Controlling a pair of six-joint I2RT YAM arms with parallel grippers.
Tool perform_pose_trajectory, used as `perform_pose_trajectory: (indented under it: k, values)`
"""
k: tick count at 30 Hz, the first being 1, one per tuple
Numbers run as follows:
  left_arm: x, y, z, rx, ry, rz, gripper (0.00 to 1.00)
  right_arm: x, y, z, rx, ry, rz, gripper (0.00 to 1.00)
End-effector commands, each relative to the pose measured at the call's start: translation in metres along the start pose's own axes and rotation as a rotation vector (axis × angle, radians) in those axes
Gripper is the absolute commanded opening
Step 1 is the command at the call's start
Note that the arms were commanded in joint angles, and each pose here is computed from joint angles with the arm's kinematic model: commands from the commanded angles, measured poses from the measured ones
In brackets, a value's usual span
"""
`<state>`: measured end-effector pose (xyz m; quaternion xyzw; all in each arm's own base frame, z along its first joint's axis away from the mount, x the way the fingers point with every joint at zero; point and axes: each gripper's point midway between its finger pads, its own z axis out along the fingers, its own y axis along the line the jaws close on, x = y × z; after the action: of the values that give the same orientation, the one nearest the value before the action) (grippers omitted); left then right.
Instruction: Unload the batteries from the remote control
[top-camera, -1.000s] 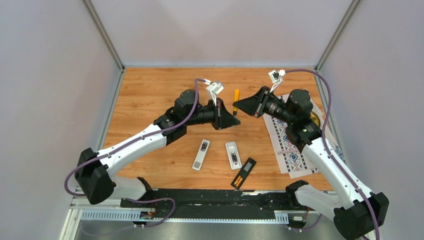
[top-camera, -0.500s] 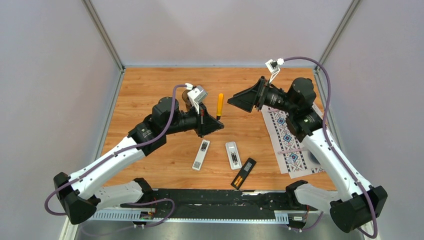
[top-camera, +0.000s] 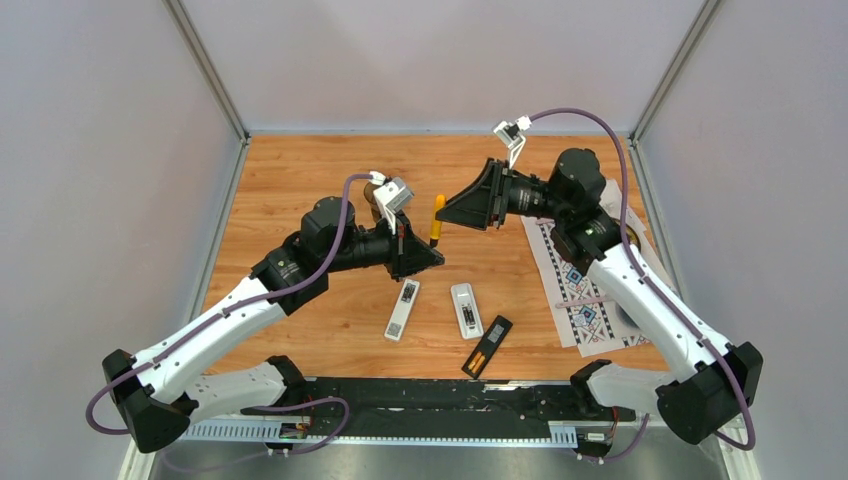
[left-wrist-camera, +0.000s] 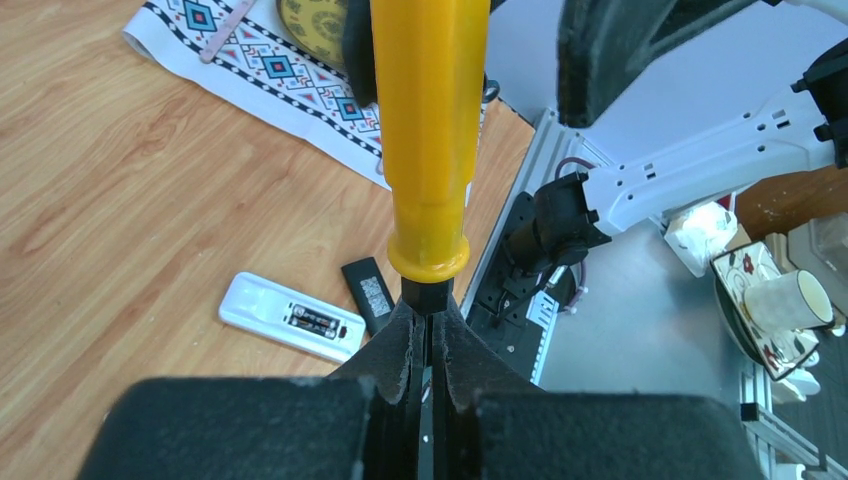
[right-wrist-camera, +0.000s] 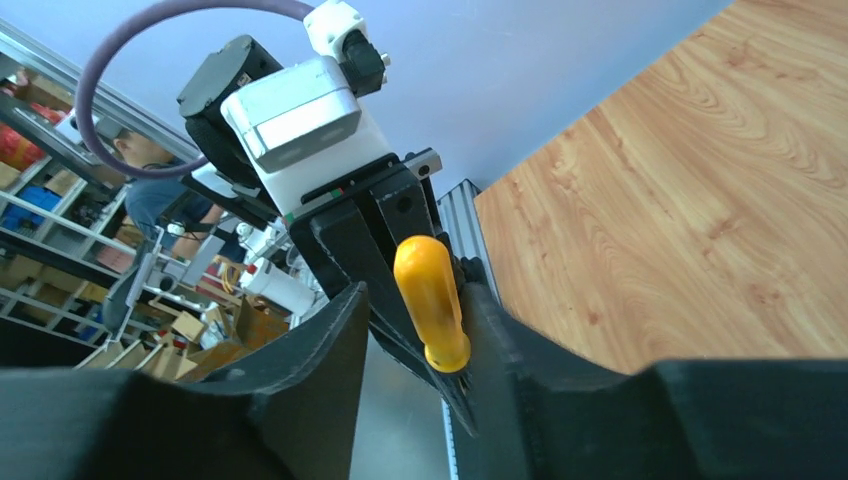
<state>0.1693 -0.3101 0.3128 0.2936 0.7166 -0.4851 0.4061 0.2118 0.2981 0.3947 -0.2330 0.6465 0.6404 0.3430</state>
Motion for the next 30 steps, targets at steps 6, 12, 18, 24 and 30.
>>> perform_pose_trajectory:
  k: [6,12,18,24,30]
  values:
    - [0.004,-0.004,0.000,0.022,0.010,0.009,0.00,-0.010,0.011,0.005,-0.038,0.003,-0.030,0.35]
    - [0.007,-0.002,0.000,0.015,0.015,0.004,0.00,-0.008,0.005,0.008,-0.044,0.002,0.003,0.25]
    - [0.007,0.003,-0.006,-0.022,-0.008,0.006,0.02,-0.005,-0.002,0.008,-0.023,0.003,-0.012,0.00]
    - [0.003,0.017,-0.026,-0.134,-0.097,0.000,0.76,0.002,-0.029,-0.002,0.146,-0.002,-0.049,0.00]
    - [0.034,0.047,-0.048,-0.291,-0.104,-0.051,1.00,0.009,-0.076,-0.030,0.364,-0.046,0.007,0.00]
